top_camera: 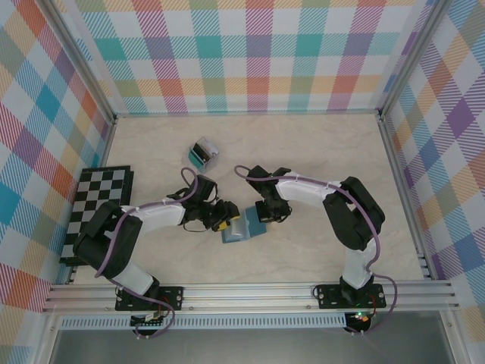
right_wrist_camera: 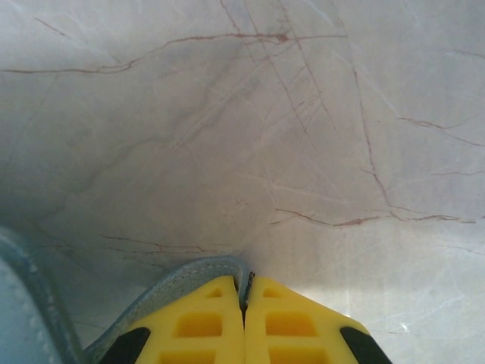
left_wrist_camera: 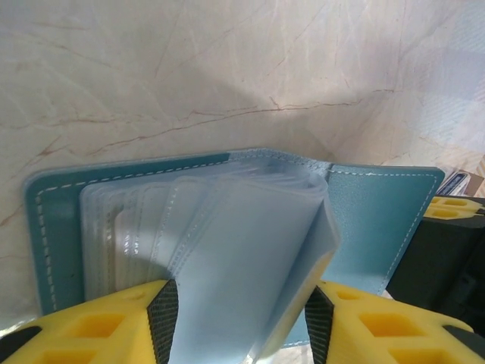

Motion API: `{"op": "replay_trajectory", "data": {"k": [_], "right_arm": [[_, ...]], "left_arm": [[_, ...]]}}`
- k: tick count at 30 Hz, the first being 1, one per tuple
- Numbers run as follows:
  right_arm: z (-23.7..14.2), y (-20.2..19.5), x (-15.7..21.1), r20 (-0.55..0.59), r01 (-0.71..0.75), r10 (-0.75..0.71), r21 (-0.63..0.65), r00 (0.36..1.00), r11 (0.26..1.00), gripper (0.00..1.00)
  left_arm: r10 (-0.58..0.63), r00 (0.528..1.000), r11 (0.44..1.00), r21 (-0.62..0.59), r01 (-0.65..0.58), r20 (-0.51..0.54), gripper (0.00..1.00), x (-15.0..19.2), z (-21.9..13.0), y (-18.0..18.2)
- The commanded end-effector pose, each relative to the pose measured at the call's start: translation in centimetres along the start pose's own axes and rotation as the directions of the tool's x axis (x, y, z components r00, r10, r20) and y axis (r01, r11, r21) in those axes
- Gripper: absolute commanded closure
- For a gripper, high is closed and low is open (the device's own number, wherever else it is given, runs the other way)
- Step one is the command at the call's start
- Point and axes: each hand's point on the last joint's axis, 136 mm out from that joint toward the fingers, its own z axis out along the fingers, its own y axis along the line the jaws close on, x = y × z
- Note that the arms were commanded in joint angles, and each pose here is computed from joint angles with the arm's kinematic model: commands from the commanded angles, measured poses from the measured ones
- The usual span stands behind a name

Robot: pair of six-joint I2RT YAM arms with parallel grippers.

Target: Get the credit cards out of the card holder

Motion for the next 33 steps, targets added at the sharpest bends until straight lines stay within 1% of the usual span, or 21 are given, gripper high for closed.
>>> {"op": "replay_trajectory", "data": {"k": [1,5,7,10,13,16,19,21,22,24,26,28,30,31,32,33], "right_arm": [[0.1,1.0,-0.3,-0.006,0.019,-0.019,-0.046,1.0,0.999,0.94],[-0.2,1.1,-0.4,0.003,0.02,-0.02,-0.05,1.0,0.999,0.94],[-0.5,1.1,-0.5,0.013,0.018,-0.017,-0.05,1.0,0.999,0.94],[-1.2,1.2,-0.7,0.036,0.018,-0.016,-0.061,0.999,0.998,0.94],[-1.9,1.5,-0.9,0.053,0.019,-0.014,-0.086,0.998,0.996,0.94],[-2.5,1.9,-1.1,0.071,0.016,-0.008,-0.113,0.997,0.994,0.94],[-3.7,1.7,-1.3,0.109,0.004,0.009,-0.12,0.994,0.993,0.89],[-4.8,1.3,-1.4,0.146,-0.01,0.028,-0.12,0.989,0.993,0.83],[-5.3,1.0,-1.4,0.166,-0.021,0.04,-0.119,0.985,0.993,0.79],[-6.5,0.5,-1.3,0.204,-0.038,0.064,-0.129,0.977,0.991,0.7],[-7.5,0.5,-1.1,0.233,-0.043,0.079,-0.157,0.969,0.987,0.65],[-8.3,0.7,-0.9,0.25,-0.042,0.089,-0.188,0.964,0.981,0.62],[-8.8,0.9,-0.8,0.259,-0.044,0.101,-0.218,0.96,0.975,0.61],[-9.0,1.0,-0.7,0.262,-0.049,0.111,-0.232,0.959,0.972,0.61],[-9.1,1.1,-0.6,0.266,-0.053,0.119,-0.244,0.957,0.968,0.6],[-9.3,1.1,-0.6,0.271,-0.059,0.13,-0.255,0.954,0.965,0.6]], "left_arm": [[0.021,0.999,1.0,0.019,-0.021,-0.028,0.52,0.4,0.6,-0.9],[0.033,0.999,0.999,0.014,-0.033,-0.03,0.57,0.5,0.4,-1.1],[0.041,0.999,0.999,0.01,-0.041,-0.023,0.58,0.5,0.1,-1.2],[0.063,0.998,0.998,0.01,-0.063,-0.009,0.62,0.5,-0.5,-1.4],[0.074,0.997,0.997,0.014,-0.074,-0.006,0.71,0.6,-0.8,-1.6],[0.077,0.997,0.997,0.014,-0.077,0.001,0.82,0.5,-0.9,-1.7],[0.079,0.997,0.997,-0.023,-0.078,0.018,0.9,0.4,-1.3,-1.2],[0.089,0.995,0.994,-0.073,-0.087,0.036,0.93,0.2,-2.0,-0.7],[0.09,0.995,0.989,-0.118,-0.085,0.036,0.94,0.3,-2.5,-0.1],[0.109,0.993,0.974,-0.205,-0.098,0.047,0.95,0.3,-3.6,0.9],[0.137,0.989,0.958,-0.259,-0.119,0.054,0.95,0.2,-4.6,1.2],[0.157,0.986,0.948,-0.289,-0.134,0.058,0.95,0.1,-5.3,1.2],[0.168,0.984,0.945,-0.292,-0.145,0.053,0.95,0.1,-5.5,1.0],[0.17,0.984,0.947,-0.284,-0.15,0.048,0.92,0.1,-5.4,0.7],[0.172,0.984,0.951,-0.267,-0.155,0.039,0.88,0.2,-5.0,0.3],[0.171,0.985,0.957,-0.243,-0.159,0.03,0.81,0.3,-4.6,-0.2]]}}
